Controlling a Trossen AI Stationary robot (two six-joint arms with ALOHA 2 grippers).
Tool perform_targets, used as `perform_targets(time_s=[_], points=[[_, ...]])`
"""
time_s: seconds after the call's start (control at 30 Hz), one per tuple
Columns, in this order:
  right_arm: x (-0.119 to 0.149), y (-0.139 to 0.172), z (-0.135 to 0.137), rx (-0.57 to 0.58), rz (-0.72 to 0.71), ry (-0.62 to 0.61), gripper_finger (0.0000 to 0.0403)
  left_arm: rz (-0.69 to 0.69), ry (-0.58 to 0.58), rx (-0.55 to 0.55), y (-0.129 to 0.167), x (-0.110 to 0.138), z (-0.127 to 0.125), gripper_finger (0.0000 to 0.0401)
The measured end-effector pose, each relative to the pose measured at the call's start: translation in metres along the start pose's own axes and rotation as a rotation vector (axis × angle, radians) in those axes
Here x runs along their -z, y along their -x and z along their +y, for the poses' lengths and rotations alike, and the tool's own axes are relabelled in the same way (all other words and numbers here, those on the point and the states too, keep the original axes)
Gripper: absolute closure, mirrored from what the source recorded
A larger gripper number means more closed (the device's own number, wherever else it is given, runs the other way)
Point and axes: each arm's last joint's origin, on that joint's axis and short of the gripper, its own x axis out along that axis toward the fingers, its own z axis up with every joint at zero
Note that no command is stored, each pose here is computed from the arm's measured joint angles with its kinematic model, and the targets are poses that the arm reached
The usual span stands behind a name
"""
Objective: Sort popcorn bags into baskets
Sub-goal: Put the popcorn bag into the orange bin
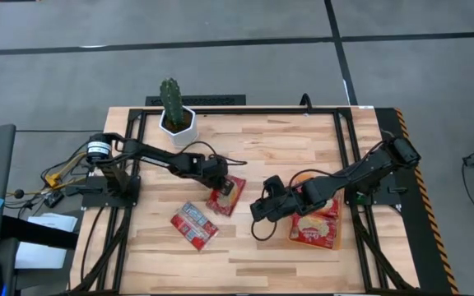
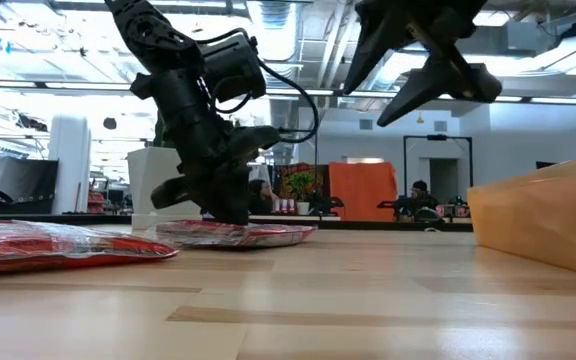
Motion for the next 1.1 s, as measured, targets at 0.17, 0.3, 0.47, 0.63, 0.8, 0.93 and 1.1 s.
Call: perform_targets(time_s=[0.17,0.3,0.47,0.63,0.8,0.93,1.1], points=[[-0.013,-0.005,-0.002,0.012,-0.024,-0.053,0.0159,0.002,0.093,-0.006,-0.001,0.005,0.0,0.0401],[-0.022,-0.009,-0.005,0.027,-0.038,-0.046,0.0159,0.007,0.101,0.02,0.004,0.004,0.0,0.0401],[-0.024,-0.009,-0.006,0.034,-0.04,-0.03,0.0159,-0.081,0.157,0.041,0.034,-0.006,0.003,0.0401],[-0.018,-0.007,-0.004,0.021,-0.03,-0.012,0.0159,-0.139,0.097,0.069,0.074,-0.011,0.005,0.0401],[-0.011,-0.004,0.0,-0.009,-0.022,0.004,0.0159,-0.142,0.004,0.024,0.096,0.008,0.001,0.0401],[-0.011,-0.004,0.003,-0.035,-0.026,0.031,0.0159,-0.143,-0.062,0.03,0.092,0.033,-0.006,0.0401],[-0.018,-0.006,0.009,-0.098,-0.058,0.062,0.0159,-0.186,-0.017,0.063,0.073,0.059,-0.002,0.0401]])
